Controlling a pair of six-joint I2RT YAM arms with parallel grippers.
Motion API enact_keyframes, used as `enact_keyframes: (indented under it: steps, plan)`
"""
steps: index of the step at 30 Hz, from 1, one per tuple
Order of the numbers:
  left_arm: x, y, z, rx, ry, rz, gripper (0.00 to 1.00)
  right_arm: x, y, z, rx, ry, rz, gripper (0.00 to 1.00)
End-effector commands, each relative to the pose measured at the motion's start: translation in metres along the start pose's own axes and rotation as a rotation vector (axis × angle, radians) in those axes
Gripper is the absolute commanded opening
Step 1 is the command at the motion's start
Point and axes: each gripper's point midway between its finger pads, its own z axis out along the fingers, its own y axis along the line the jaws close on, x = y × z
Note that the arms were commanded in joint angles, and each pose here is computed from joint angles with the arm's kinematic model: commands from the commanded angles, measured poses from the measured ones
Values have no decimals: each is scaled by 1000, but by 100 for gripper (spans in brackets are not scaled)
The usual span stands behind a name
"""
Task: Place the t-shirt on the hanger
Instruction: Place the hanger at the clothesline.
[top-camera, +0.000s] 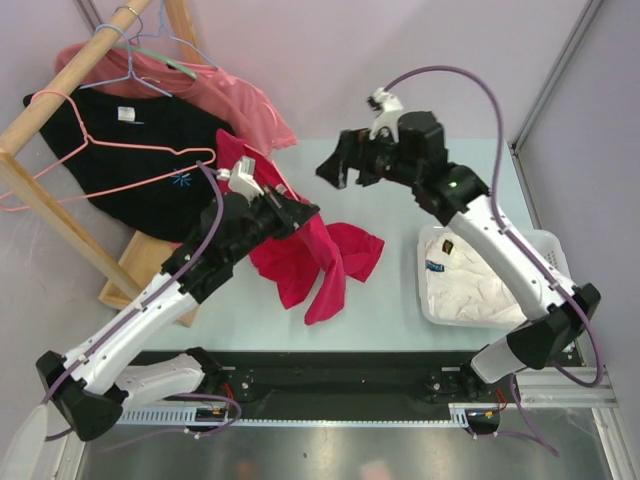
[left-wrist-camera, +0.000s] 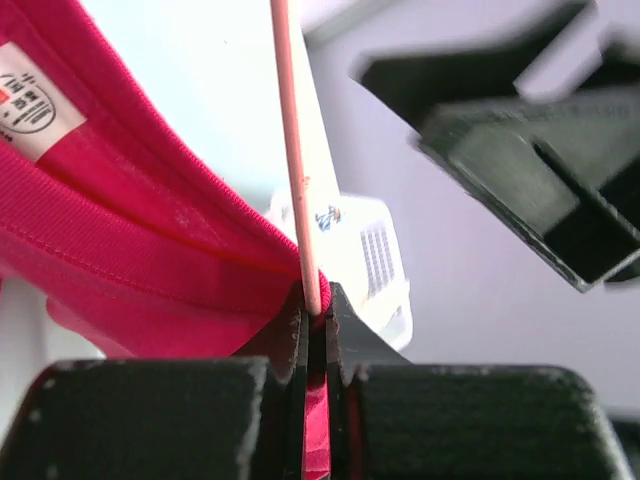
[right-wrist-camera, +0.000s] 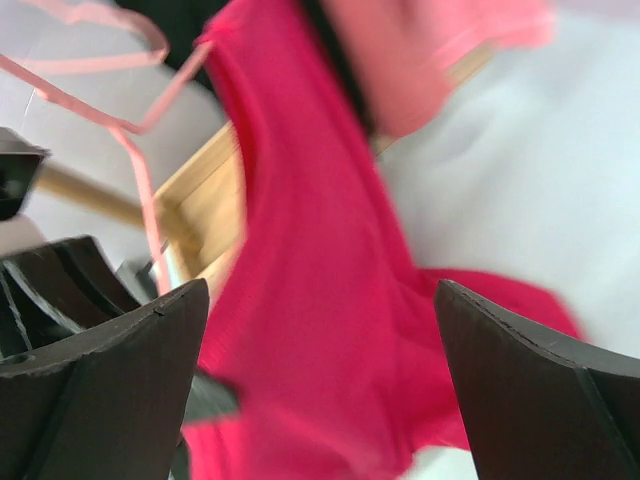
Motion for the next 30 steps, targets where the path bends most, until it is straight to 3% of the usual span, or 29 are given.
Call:
enact_keyframes:
  steps: [1,9,20,25,30]
  plan:
    - [-59,-27,8,-35,-184,-51,0,-38,-21,-38,61,-114,-39,100]
    - [-100,-33,33,-131,-290,-122,0,-50,-38,-72,118,-157,-70,100]
    - [-83,-5,8,-252,-238,-219,0,-48,-47,-91,155,-161,-96,100]
    - [-99,-2,-12,-271,-325,-209,0,-45,-44,-87,142,-150,-89,100]
    - [-146,-14,-13,-258,-467,-188,0,-44,-39,-81,124,-147,-100,100]
